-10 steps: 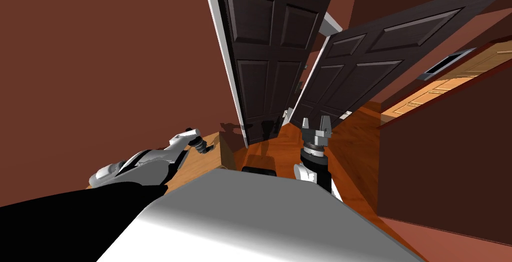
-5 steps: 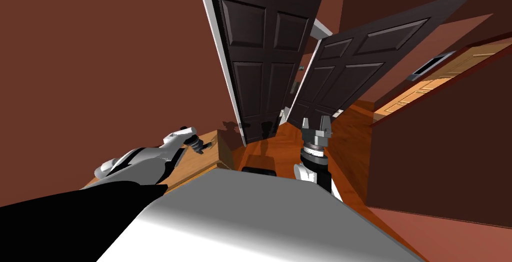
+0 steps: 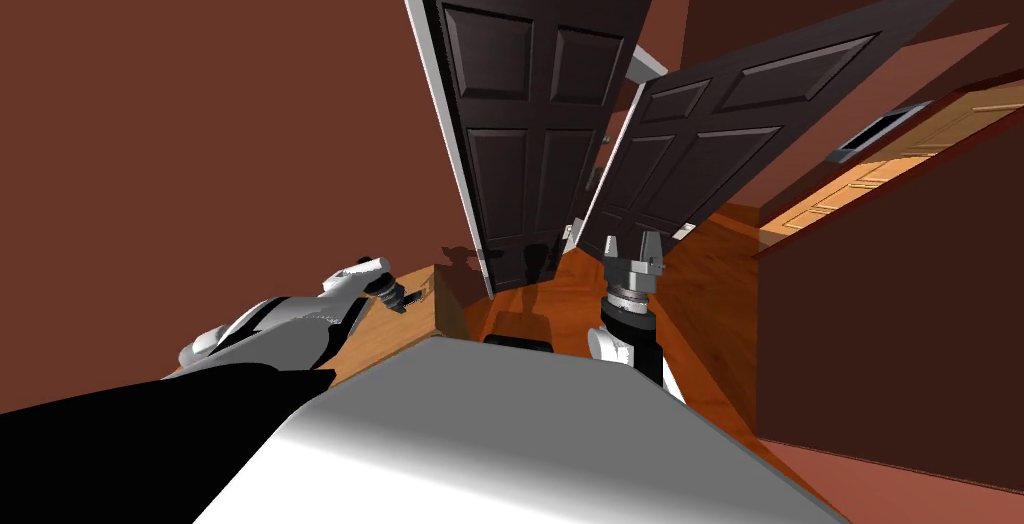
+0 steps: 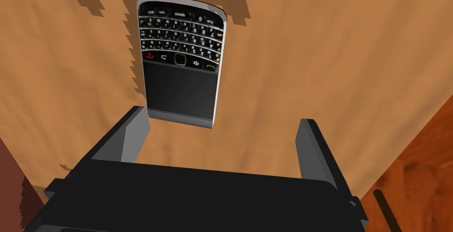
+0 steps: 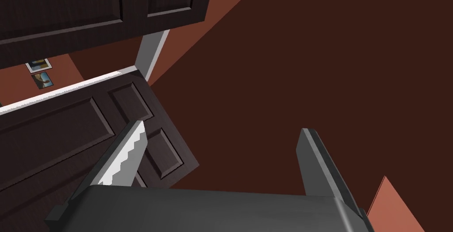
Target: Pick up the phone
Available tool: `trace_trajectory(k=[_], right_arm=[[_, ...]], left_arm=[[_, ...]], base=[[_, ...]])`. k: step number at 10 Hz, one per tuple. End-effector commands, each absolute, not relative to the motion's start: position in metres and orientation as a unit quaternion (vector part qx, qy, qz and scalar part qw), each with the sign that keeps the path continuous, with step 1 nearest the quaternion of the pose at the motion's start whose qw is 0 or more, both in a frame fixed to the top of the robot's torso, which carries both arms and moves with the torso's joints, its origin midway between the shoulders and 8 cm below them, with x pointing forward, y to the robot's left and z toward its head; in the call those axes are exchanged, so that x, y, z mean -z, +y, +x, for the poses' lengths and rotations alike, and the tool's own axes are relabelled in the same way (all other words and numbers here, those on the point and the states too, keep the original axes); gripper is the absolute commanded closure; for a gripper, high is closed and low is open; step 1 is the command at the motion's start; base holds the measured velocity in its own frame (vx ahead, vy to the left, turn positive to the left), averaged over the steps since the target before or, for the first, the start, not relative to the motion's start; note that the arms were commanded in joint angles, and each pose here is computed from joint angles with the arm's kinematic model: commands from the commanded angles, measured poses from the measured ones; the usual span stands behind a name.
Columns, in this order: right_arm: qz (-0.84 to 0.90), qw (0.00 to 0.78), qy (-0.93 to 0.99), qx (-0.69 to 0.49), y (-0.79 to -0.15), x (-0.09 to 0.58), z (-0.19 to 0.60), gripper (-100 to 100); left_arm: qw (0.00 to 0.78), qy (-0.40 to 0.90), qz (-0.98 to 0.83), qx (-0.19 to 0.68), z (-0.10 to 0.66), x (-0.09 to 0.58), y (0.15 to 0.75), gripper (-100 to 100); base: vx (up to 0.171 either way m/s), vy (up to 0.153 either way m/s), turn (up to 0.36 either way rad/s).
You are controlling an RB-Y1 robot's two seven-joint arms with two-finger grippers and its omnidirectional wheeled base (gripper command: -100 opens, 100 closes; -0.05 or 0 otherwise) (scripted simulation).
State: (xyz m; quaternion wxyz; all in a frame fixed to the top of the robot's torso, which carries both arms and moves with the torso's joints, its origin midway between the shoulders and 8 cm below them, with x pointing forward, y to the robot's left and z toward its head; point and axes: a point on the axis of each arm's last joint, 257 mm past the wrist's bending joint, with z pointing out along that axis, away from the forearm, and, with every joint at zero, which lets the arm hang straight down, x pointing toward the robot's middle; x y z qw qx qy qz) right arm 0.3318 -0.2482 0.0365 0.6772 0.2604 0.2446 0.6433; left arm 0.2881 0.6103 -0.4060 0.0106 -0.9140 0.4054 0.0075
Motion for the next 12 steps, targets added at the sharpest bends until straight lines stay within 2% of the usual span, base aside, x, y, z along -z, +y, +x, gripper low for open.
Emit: trace_trajectory(k=[1,4,6,7,8,12], right_arm=[[0.26,0.677,0.245,-0.643,-0.248,-0.037,0.332,0],[0.26,0.677,0.245,-0.643,-0.248,-0.037,0.332,0],[0.26,0.677,0.244,-0.643,-0.248,-0.037,0.332,0],[0.26,0.677,0.244,-0.643,-0.248,-0.037,0.332,0],[0.26,0.677,0.244,-0.643,-0.248,-0.037,0.332,0],[0.26,0.677,0.244,-0.643,-0.248,-0.037,0.332,0]], left_arm=[[0.0,0.394,-0.919,-0.006,0.283,0.414,0.603,-100],[-0.017,0.393,-0.919,0.002,0.283,0.425,0.586,-100],[-0.016,0.394,-0.919,0.002,0.284,0.425,0.587,-100],[-0.016,0.394,-0.919,0.002,0.284,0.424,0.587,0],[-0.016,0.408,-0.913,0.002,0.274,0.428,0.59,-100],[-0.013,0.448,-0.894,0.004,0.248,0.436,0.599,-100]], base=[[0.215,0.048,0.097],[0.159,0.035,0.12],[0.031,0.004,-0.02],[0.005,0.001,0.001],[0.12,-0.029,0.229],[0.219,-0.053,0.254]])
